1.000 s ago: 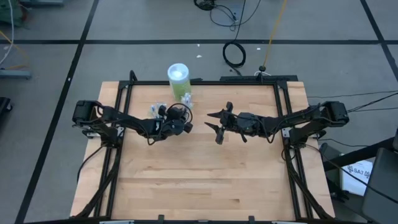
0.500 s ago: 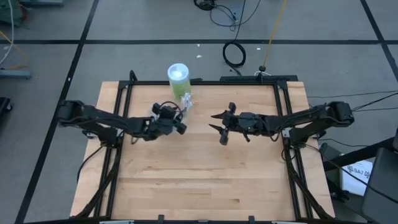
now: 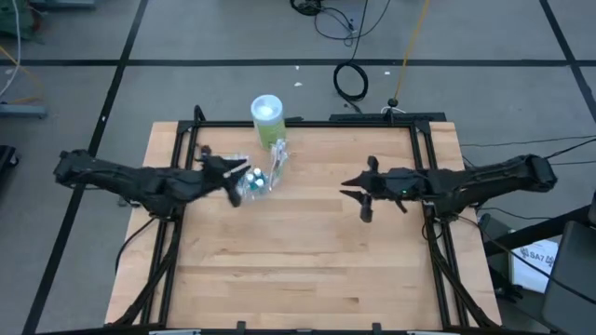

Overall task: Pick & Place toothbrushing station
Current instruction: Return to Home Position

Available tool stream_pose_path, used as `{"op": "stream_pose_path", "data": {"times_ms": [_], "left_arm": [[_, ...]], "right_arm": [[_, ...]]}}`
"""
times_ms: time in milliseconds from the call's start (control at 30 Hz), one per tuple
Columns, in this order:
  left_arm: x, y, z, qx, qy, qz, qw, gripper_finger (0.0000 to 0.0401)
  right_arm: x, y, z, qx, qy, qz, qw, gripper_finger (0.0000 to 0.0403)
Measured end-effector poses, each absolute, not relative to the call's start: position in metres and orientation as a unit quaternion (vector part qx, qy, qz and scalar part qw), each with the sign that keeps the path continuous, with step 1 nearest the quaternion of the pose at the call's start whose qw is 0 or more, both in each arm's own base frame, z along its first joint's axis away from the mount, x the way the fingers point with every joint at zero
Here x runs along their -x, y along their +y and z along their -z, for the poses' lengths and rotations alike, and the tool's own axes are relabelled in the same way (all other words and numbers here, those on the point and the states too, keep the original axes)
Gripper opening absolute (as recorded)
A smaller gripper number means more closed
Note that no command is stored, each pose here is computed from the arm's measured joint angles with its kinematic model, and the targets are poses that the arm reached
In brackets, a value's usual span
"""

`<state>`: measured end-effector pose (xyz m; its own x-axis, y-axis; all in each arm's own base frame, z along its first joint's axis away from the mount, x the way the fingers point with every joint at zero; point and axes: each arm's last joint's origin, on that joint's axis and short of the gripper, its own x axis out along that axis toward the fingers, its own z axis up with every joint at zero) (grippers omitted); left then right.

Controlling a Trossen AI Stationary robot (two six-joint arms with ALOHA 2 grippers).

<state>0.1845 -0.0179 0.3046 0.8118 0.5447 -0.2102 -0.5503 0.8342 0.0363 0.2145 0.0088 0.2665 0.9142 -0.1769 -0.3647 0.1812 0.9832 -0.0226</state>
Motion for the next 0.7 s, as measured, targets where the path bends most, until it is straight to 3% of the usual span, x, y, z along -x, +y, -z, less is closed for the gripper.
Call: {"op": "stream_pose_path", "data": {"times_ms": [233, 467, 700], "left_arm": [[-0.133, -0.018, -0.321, 0.018, 0.088, -0.227, 0.970, 0.0097], [-0.108, -0.019, -0.318, -0.002, 0.098, -0.194, 0.976, 0.0097], [-0.094, -0.018, -0.287, 0.000, 0.077, -0.175, 0.982, 0.0097]], "right_arm": [[-0.173, 0.008, -0.260, 0.001, 0.088, 0.043, 0.995, 0.0006], [-0.137, 0.007, -0.245, -0.004, 0.026, 0.012, 1.000, 0.0001], [-0.114, 0.008, -0.228, 0.004, -0.016, -0.024, 1.000, 0.0001]]}}
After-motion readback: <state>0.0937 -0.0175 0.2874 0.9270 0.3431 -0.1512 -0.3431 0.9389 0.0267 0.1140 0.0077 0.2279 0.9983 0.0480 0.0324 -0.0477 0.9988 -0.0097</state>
